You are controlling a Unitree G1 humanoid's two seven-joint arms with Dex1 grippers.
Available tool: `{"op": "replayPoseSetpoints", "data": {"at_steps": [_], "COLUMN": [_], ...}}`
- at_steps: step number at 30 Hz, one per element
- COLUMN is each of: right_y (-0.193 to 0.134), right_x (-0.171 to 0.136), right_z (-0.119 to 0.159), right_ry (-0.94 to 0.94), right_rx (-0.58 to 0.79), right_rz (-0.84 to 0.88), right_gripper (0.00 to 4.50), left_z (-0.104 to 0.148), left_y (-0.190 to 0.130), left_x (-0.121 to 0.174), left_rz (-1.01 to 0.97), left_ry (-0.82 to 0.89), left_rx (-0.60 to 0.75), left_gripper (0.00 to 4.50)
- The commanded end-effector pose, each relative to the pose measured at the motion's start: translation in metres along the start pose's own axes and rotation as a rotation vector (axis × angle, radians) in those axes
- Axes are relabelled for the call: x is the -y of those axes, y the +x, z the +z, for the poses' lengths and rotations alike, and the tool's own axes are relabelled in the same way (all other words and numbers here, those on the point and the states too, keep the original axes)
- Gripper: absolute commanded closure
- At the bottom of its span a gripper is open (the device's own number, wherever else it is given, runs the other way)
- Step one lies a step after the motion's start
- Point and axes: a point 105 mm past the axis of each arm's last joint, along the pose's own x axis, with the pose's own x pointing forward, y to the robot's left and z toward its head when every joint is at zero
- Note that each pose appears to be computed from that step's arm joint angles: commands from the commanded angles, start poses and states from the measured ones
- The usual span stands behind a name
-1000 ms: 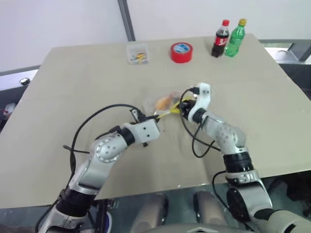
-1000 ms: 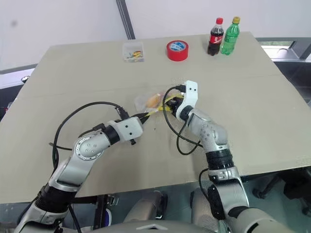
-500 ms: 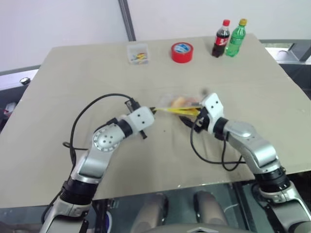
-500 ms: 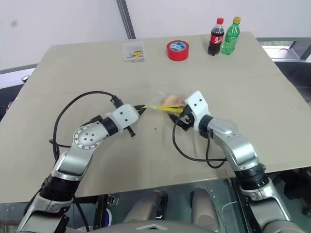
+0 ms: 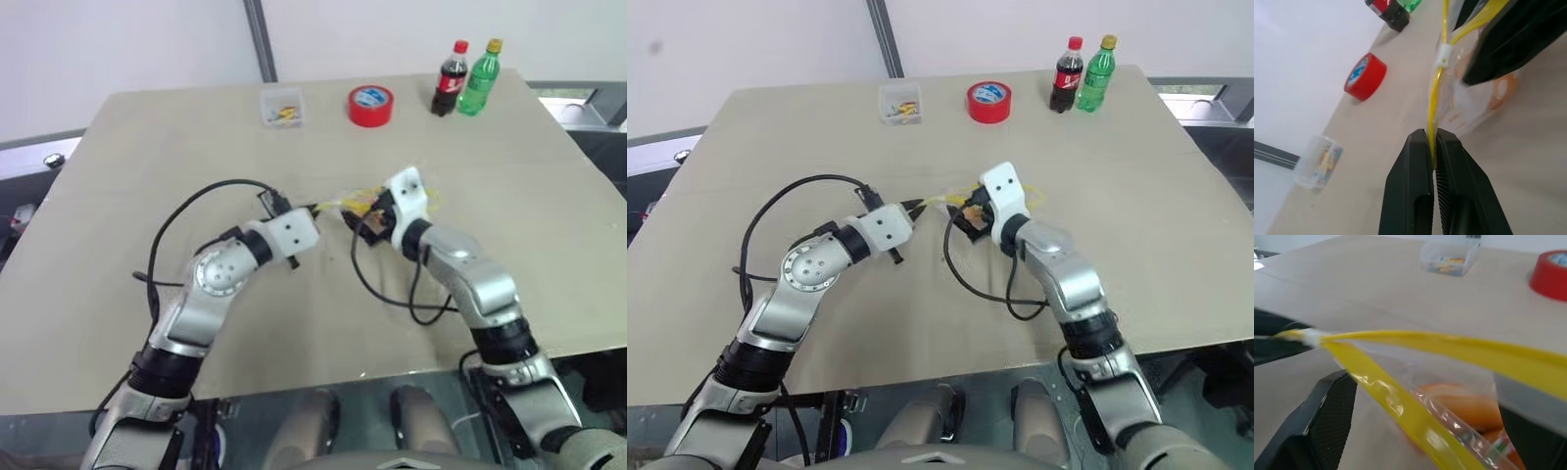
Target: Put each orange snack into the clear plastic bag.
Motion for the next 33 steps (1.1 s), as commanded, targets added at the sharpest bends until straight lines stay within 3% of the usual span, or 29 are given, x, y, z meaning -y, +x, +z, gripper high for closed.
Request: {"op": "replayPoseSetpoints", "data": {"at_steps": [1, 8, 15, 17, 19, 22, 26, 28, 33], "right_y": [-0.009, -0.048, -0.067, -0.071, -0.081, -0.109, -0.133, -0.136, -0.136], "right_x": [0.000, -0.013, -0.017, -0.011, -0.006, 0.004, 0.023, 0.027, 0.039], "right_z": [0.002, 0.011, 0.039, 0.040, 0.041, 0.045, 0.024, 0.021, 0.015], "right_ry": [-0.150, -0.036, 0.365, 0.392, 0.348, 0.065, -0.324, -0.406, -0.560], "right_rx": [0.012, 0.036, 0.125, 0.126, 0.118, 0.097, -0.088, -0.112, -0.154], "right_rz": [0.075, 0.140, 0.118, 0.078, 0.052, -0.001, -0.064, -0.070, -0.063], "right_gripper": [0.03, 0.03, 0.03, 0.03, 0.03, 0.03, 1.34, 2.30, 2.30], "left_z": [0.016, 0.012, 0.015, 0.015, 0.015, 0.015, 0.015, 0.015, 0.015], "left_y": [0.000, 0.005, 0.014, 0.015, 0.016, 0.016, 0.016, 0.016, 0.017], "left_x": [-0.006, 0.004, 0.007, 0.008, 0.008, 0.005, 0.003, 0.002, 0.001], "left_rz": [0.026, 0.000, -0.015, -0.018, -0.020, -0.017, -0.020, -0.022, -0.023], "left_ry": [0.045, 0.041, 0.037, 0.040, 0.039, 0.019, 0.002, 0.002, 0.000], "left_rx": [0.043, 0.017, 0.033, 0.037, 0.041, 0.042, 0.047, 0.048, 0.050], "left_gripper": [4.50, 4.50, 4.50, 4.50, 4.50, 4.50, 4.50, 4.50, 4.50]}}
